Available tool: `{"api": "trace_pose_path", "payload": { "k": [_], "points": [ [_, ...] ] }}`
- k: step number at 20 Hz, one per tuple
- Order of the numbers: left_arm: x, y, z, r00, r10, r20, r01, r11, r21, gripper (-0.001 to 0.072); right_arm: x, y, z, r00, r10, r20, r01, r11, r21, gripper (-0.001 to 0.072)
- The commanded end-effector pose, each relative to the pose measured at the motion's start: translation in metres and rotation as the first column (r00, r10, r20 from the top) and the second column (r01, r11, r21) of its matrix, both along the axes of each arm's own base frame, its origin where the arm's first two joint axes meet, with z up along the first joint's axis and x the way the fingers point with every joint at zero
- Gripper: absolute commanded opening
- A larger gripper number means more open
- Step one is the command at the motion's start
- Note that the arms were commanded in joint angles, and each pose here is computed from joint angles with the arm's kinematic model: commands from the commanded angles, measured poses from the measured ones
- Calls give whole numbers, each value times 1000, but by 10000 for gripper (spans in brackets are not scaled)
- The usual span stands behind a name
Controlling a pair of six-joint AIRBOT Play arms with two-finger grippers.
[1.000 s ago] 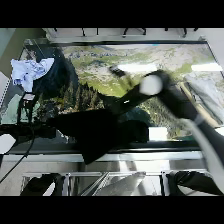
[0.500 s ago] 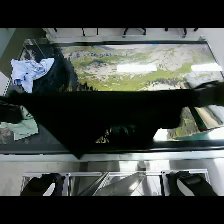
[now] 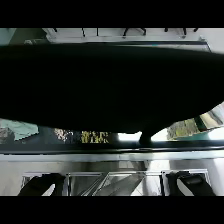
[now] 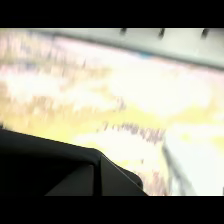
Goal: Fold the shirts.
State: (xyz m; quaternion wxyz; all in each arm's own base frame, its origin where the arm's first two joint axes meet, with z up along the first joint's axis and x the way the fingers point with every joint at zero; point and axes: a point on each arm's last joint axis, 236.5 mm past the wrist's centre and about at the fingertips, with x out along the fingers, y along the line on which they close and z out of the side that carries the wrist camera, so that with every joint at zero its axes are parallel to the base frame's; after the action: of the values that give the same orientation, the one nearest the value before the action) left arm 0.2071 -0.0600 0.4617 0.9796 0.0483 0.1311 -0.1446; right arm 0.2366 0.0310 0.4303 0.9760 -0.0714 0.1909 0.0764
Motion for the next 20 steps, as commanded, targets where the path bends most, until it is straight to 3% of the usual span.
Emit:
{"api": "trace_pose_path", "payload": {
  "k": [1,4,9,13,20],
  "points": [
    [44,-14,-28,994,-15,-108,29,991,127,16,44,3,19,999,-6,45,6,1000,-1,19],
    [118,1,-122,937,144,-317,-35,945,327,16,127,12,-58,984,-12,-178,12,1000,-6,19],
    [218,13,-281,824,233,-516,10,906,424,16,221,12,-233,829,-85,-553,103,995,2,20],
    [259,0,-377,739,166,-653,56,951,305,17,267,5,-329,741,-111,-662,141,990,-9,20],
    [277,-7,-419,682,164,-713,90,948,304,16,296,-7,-382,723,-116,-681,127,991,-34,19]
  ]
}}
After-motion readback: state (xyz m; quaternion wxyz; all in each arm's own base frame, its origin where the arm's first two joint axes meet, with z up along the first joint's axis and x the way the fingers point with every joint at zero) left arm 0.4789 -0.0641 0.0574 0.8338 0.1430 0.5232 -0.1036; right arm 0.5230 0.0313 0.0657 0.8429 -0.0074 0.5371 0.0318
